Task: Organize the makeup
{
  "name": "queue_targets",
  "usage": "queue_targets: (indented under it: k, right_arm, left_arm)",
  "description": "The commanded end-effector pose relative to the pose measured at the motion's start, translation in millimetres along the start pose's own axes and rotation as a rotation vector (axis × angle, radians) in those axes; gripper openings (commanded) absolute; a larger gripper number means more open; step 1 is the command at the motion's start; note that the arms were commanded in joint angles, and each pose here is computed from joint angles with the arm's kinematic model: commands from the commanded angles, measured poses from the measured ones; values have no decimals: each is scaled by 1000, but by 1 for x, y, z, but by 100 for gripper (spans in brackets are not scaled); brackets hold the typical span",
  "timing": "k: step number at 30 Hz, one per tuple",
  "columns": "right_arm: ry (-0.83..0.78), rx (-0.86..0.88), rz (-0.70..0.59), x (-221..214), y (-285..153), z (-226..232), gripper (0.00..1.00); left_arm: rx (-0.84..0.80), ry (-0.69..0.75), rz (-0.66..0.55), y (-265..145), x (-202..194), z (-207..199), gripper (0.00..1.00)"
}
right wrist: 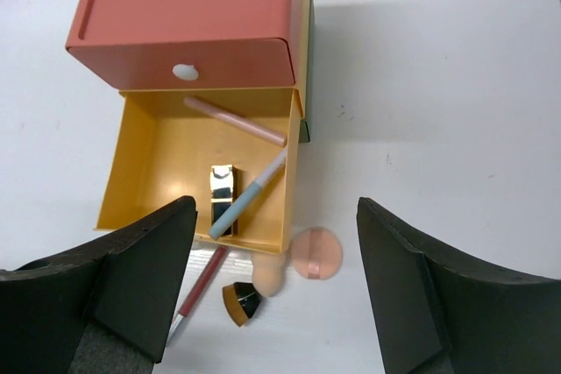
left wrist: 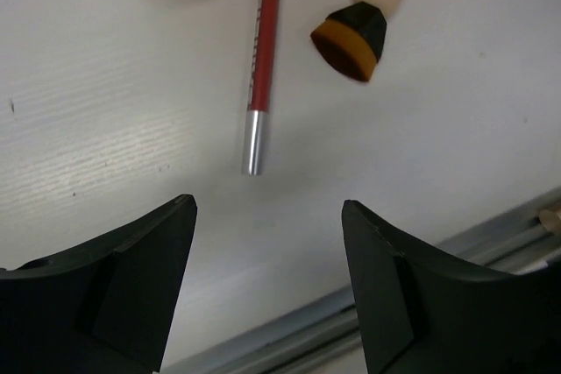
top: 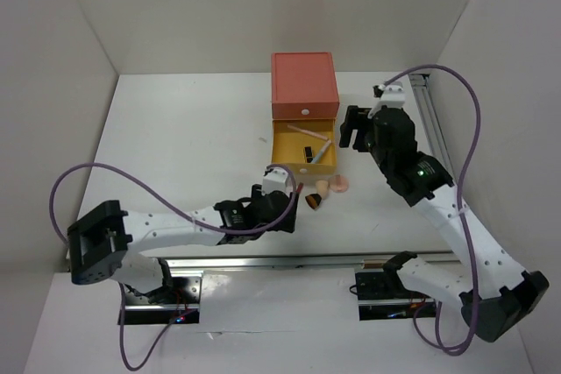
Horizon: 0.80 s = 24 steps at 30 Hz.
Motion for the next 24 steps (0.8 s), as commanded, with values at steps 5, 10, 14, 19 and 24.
queue_targets:
  k: [5, 10, 14, 19, 24]
  right_arm:
    - [80, 1, 31, -13, -17, -12, 81]
    - [84, 26, 57, -19, -16, -11, 81]
    - [85, 49, 62, -20, -16, -7, 81]
    - [82, 25, 81, -24, -17, -13, 81]
    - [84, 27, 72, -24, -23, -15, 81]
  left_arm:
    - [89, -1, -140, 47, 0, -9, 80]
    - [118, 21, -154, 67, -4, -14, 79]
    - [150, 60, -158, 81, -11, -9, 79]
    - [170, 91, -167, 97, -18, -9, 73]
    - [212, 111, -131, 108, -29, -5, 46]
Point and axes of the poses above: each gripper's point midway between its finger pads, its own y axis out along the fingers, its own z axis along the line the jaws close on, x = y × z, the point moved 2 cm from there along -y, back along the fingers, and after that the axes turned 5 degrees about -y, right-handed, at the moved point
